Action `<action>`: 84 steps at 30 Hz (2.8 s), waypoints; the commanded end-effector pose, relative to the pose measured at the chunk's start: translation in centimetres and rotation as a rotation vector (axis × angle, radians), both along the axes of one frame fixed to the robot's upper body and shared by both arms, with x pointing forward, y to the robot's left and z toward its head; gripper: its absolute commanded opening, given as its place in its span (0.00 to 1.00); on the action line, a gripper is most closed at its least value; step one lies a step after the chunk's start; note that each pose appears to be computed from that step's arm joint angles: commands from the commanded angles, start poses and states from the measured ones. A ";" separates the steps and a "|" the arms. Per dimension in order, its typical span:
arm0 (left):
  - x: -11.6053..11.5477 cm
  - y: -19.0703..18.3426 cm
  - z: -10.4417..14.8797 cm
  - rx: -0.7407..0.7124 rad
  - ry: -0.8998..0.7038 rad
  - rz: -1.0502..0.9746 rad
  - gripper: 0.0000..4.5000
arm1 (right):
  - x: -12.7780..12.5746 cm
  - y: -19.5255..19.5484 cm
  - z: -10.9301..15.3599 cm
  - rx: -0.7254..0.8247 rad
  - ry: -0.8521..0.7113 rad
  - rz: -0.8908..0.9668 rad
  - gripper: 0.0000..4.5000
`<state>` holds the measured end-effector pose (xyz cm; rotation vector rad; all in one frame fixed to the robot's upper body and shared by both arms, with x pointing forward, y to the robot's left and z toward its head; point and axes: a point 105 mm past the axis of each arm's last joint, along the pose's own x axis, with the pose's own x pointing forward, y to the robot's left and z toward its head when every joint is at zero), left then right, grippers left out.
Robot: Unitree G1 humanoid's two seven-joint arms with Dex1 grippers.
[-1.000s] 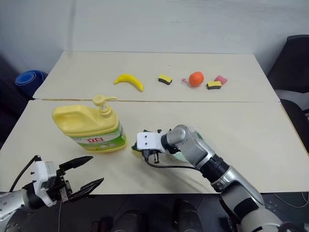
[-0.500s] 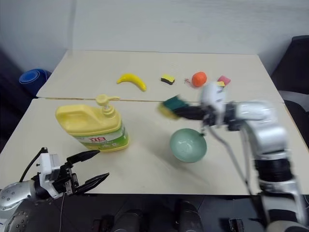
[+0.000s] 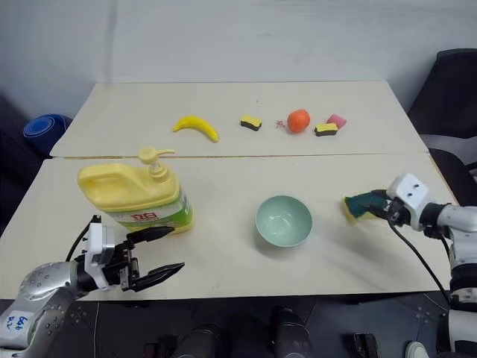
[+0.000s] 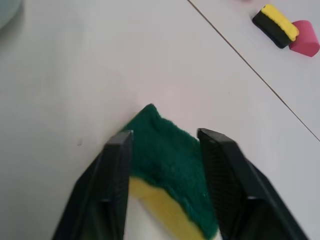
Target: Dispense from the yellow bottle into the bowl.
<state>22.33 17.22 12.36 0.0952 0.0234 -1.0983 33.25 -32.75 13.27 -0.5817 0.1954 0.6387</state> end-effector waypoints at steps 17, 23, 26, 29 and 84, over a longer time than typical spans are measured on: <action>0.0 1.3 0.2 0.042 -0.055 0.055 1.00 | -6.1 18.5 -4.7 0.118 0.111 0.386 0.99; -1.1 1.5 -0.1 0.052 -0.037 0.065 1.00 | -4.9 19.4 -7.4 0.014 0.173 0.382 0.63; -1.4 1.6 0.3 0.021 -0.035 0.096 1.00 | -4.2 20.1 -6.1 -0.004 0.112 0.411 0.39; -2.0 1.3 2.5 -0.091 -0.031 0.119 1.00 | -3.6 21.7 -2.5 0.015 0.002 0.491 0.14; 8.6 -1.0 11.8 0.035 -0.128 0.283 0.01 | -2.4 32.4 11.0 -0.304 -0.017 0.955 0.00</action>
